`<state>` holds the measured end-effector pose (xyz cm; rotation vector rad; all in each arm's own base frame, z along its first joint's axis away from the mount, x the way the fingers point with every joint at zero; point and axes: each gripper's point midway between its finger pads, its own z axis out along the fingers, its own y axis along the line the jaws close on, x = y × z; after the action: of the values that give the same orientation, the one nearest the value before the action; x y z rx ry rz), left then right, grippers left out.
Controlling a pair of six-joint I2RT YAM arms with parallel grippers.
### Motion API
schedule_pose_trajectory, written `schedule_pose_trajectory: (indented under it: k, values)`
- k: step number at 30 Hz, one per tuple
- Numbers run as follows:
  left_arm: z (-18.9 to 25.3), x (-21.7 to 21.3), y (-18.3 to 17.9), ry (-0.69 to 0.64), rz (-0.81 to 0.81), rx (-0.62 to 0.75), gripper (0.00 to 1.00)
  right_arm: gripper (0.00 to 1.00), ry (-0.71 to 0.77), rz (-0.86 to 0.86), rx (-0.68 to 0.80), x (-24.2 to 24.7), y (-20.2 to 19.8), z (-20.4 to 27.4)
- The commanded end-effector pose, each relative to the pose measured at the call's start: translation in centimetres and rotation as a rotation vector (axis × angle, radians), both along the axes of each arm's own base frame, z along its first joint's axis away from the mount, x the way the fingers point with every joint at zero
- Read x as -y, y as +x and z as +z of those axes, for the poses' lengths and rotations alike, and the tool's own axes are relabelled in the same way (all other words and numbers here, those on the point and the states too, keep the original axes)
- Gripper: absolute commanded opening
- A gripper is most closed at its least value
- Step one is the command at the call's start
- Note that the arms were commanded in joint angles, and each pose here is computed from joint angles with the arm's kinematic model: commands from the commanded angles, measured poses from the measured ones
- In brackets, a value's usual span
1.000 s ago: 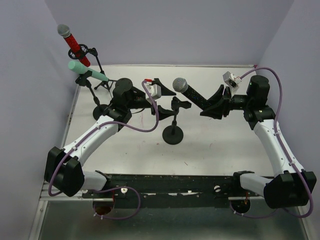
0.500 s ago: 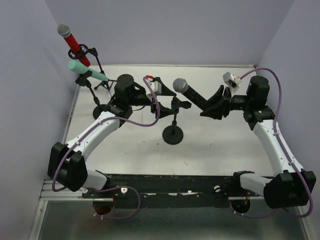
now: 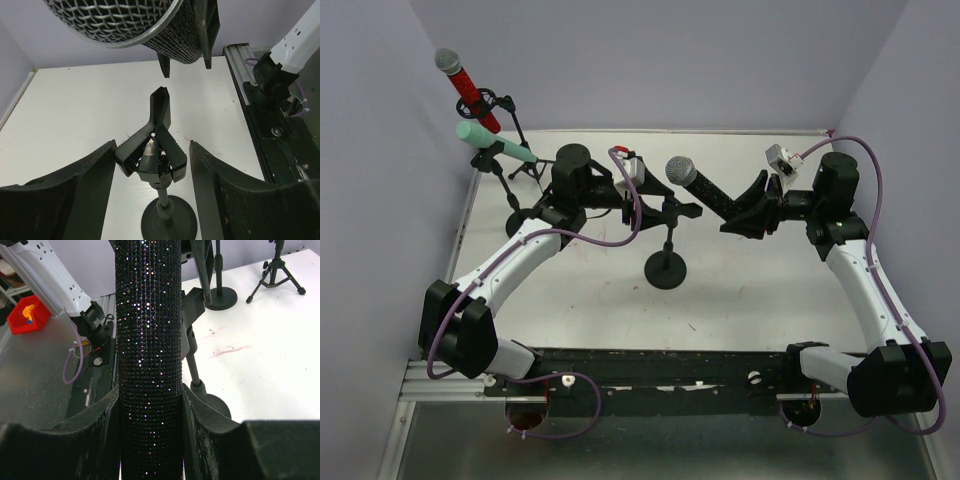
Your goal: Attach the microphones to the stand
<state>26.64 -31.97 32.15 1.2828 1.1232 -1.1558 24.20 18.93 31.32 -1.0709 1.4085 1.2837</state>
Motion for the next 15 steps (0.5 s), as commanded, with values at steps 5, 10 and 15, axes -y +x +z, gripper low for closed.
schedule_pose_trajectory:
  k: [5, 10, 15]
  values:
    - [0.38, -0.34, -0.88, 0.002, -0.040, 0.017, 0.71, 0.13, 0.010, 0.023, 0.014, 0.11, -0.33, 0.01]
    - [0.50, -0.36, -0.98, 0.000, -0.037, 0.019, 0.68, 0.14, 0.011, 0.021, 0.013, 0.10, -0.30, -0.09]
    - [0.30, -0.37, -0.93, 0.001, -0.031, 0.004, 0.30, 0.14, 0.010, 0.015, 0.007, 0.10, -0.14, -0.41]
